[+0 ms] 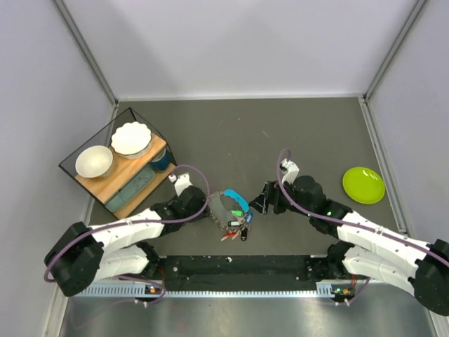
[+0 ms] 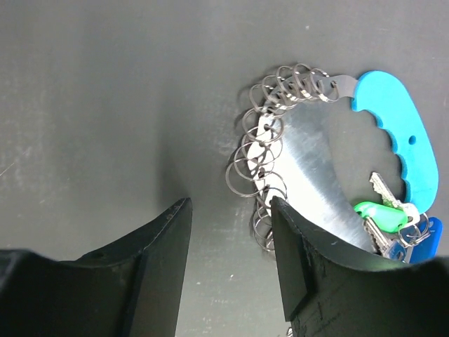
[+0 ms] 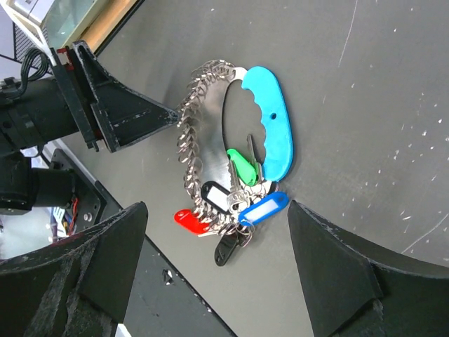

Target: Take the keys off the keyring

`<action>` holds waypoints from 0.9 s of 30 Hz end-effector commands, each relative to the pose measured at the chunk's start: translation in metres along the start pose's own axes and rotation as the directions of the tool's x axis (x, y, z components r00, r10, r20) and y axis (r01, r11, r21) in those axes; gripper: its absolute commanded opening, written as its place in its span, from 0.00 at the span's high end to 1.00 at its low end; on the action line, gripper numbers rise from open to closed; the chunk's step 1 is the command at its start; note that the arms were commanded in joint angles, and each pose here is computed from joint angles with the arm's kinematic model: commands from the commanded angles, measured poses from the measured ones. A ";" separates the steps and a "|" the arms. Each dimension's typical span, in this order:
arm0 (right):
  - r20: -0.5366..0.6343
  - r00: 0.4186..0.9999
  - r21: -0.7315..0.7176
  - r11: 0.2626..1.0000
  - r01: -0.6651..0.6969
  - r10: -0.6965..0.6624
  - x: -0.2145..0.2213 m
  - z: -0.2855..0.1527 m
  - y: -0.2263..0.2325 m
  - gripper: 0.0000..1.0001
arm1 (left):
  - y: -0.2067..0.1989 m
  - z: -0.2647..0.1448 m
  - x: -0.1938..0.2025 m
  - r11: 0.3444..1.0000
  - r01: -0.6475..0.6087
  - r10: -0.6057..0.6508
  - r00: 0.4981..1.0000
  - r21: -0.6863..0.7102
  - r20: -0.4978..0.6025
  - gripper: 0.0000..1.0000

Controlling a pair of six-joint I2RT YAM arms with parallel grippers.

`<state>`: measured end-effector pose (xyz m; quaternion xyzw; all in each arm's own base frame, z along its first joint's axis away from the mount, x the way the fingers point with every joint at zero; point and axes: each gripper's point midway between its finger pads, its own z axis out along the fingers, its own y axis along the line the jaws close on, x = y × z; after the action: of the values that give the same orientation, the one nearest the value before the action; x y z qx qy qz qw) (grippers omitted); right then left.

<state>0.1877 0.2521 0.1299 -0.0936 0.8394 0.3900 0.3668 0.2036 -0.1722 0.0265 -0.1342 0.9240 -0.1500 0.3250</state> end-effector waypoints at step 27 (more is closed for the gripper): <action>0.089 0.995 -0.017 0.999 0.034 -0.032 -0.012 -0.006 0.000 0.19 | -0.033 -0.012 -0.027 0.975 -0.217 0.212 0.974 0.057 0.074 0.45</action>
<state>0.1853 0.2455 0.1265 -0.0936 0.8335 0.3893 0.3807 0.2103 -0.1922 0.0532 -0.0486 0.9185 -0.1661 0.3556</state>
